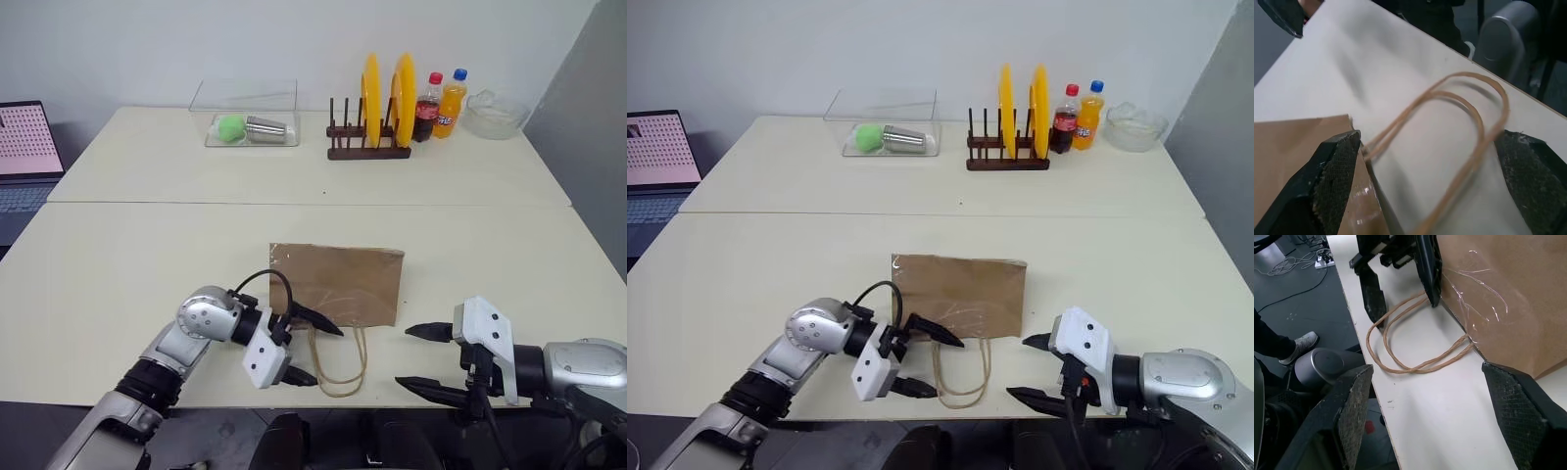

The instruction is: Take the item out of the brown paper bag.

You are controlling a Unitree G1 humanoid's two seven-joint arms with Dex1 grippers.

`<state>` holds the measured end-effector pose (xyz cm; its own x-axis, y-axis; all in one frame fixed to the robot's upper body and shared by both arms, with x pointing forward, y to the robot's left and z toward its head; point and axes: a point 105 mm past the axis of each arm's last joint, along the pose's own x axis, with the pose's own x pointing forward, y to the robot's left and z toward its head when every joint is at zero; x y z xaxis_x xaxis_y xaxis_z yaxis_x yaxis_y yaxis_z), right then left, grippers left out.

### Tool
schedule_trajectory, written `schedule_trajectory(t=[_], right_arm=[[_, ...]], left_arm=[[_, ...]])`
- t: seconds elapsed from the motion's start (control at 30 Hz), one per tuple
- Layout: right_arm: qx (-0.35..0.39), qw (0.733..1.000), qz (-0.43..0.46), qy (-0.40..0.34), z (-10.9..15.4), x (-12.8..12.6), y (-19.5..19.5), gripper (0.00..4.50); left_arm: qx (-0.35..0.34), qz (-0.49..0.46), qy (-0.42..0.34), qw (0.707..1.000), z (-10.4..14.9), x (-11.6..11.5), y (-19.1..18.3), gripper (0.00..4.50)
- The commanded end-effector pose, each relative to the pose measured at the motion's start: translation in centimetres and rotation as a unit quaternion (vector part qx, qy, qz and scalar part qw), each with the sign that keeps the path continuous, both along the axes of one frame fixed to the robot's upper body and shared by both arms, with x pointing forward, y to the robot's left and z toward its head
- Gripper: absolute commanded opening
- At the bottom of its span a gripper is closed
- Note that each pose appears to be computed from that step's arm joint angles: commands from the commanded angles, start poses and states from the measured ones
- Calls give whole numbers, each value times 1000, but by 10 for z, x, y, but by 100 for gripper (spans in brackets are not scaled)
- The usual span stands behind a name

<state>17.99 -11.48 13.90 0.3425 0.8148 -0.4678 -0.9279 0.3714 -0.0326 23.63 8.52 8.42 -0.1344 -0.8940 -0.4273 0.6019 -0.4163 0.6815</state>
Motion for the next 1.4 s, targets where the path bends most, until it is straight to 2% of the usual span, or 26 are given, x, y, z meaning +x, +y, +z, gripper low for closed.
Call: schedule_trajectory(t=[0.03,0.23,0.27,0.37,0.67,0.73,1.03,1.17,1.27,1.4], right_arm=[[0,1000,19,-20,6,-5,6,373],[-1,999,24,-22,6,-5,7,373],[-1,999,25,-23,6,-5,8,375],[-1,999,28,-26,7,-6,9,376],[-1,999,30,-24,6,-8,9,376],[-2,999,31,-23,6,-8,9,376],[-9,999,32,-25,2,-8,7,376],[-8,999,32,-26,2,-8,8,376],[-8,999,33,-25,2,-9,8,376],[-8,999,35,-24,2,-11,9,376]], left_arm=[[-19,-2,-6,1000,3,-1,-8,450],[-24,-10,-2,1000,-1,-5,-14,450],[-28,-10,3,1000,-1,-5,-16,432],[-41,-9,13,999,4,-5,-22,359],[-28,-14,55,998,15,-9,-14,57],[-30,-14,65,997,19,-9,-15,3],[-6,-4,119,993,22,-12,-13,3],[45,-15,117,992,9,-15,-2,3],[36,-9,119,992,10,-13,-1,65],[46,-14,91,995,10,-15,5,185]])
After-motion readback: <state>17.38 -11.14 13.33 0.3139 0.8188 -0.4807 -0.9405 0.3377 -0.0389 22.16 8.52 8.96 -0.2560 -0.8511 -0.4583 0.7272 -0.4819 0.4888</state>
